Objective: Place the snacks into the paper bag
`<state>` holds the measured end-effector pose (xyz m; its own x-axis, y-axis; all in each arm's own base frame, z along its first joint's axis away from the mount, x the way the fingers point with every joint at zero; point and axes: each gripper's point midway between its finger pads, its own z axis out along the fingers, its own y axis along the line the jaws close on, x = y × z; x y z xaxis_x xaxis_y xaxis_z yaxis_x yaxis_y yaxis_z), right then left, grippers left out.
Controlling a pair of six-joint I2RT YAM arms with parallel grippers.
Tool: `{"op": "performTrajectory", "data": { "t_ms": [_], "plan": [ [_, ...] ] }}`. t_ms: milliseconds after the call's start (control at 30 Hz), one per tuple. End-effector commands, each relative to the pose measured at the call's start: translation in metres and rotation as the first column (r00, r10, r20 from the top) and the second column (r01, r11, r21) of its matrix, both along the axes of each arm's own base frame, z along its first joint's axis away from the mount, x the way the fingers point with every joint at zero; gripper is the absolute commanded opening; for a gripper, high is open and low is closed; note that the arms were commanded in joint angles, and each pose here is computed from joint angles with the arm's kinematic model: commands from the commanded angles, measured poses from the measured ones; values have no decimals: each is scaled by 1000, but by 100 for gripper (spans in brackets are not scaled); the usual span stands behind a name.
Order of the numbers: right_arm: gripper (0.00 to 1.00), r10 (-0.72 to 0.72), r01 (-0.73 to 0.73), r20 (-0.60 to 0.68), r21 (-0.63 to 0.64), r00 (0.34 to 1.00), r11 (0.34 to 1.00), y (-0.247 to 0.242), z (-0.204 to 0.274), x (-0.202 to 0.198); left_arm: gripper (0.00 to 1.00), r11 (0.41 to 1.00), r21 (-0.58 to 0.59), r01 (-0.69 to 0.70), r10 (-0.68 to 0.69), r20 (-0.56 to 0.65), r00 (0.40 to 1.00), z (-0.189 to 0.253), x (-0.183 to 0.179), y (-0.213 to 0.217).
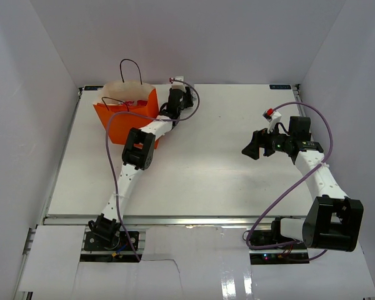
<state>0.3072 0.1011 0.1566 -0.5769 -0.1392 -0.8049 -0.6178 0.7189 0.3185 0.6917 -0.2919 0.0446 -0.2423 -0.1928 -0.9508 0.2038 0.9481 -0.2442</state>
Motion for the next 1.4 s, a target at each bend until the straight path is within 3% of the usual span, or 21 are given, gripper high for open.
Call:
{"op": "performTrajectory", "data": {
  "t_ms": [0,267,333,367,433,500,567,600,667,767,833,867,967,1000,1133,1167,1233,1300,1367],
  "plan": [
    [91,10,-11,42,20,999,1000,1,13,6,58,999,-19,49,-50,-24,998,25,-9,-5],
    [91,13,-13,49,3,999,1000,0,11,4,43,987,26,161,-160,-32,987,44,-37,-24],
    [91,17,-17,53,-1,998,1000,0,11,4,34,981,31,193,-192,-14,981,66,-49,-31],
    [91,18,-18,52,-3,998,1000,0,10,3,30,980,39,197,-195,-48,980,55,-58,-28],
    [91,23,-23,57,-6,998,1000,0,11,2,14,978,30,207,-207,-32,978,80,-72,-31],
    [91,25,-25,59,-6,998,1000,0,11,1,0,975,25,220,-218,-85,972,67,-96,-32],
    [91,31,-31,67,-4,997,1000,1,13,0,0,971,-8,237,-237,-29,971,106,-116,-34],
    [91,31,-31,69,-4,997,1000,1,14,0,0,961,-16,277,-277,-61,959,91,-139,-39],
    [91,36,-36,77,-3,996,999,1,16,-2,0,947,-49,319,-320,-16,947,129,-165,-43],
    [91,38,-38,86,-6,996,999,1,17,-4,0,924,-60,379,-381,-37,924,133,-210,-50],
    [91,42,-42,97,-5,994,999,2,20,-5,0,906,-100,411,-415,-20,909,158,-245,-49],
    [91,43,-43,98,-4,994,999,2,21,-5,0,890,-139,434,-433,41,900,197,-265,-48],
    [91,47,-47,105,0,993,999,3,25,-6,0,874,-196,445,-442,61,895,222,-301,-33],
    [91,50,-51,110,1,993,999,4,26,-7,0,868,-229,440,-428,100,898,255,-318,-20],
    [91,53,-53,114,5,992,999,4,29,-7,0,899,-277,341,-324,106,940,316,-348,22],
    [91,54,-55,116,6,992,998,5,30,-7,0,932,-259,255,-266,-7,964,302,-351,40],
    [90,58,-60,123,8,991,998,6,33,-6,0,947,-304,106,-128,-54,990,333,-347,69],
    [89,61,-63,130,11,990,998,6,37,-4,0,960,-277,-24,-26,-178,984,320,-344,104],
    [90,65,-68,138,13,988,998,7,40,-4,0,945,-298,-133,68,-221,973,322,-339,134]
  ]
}}
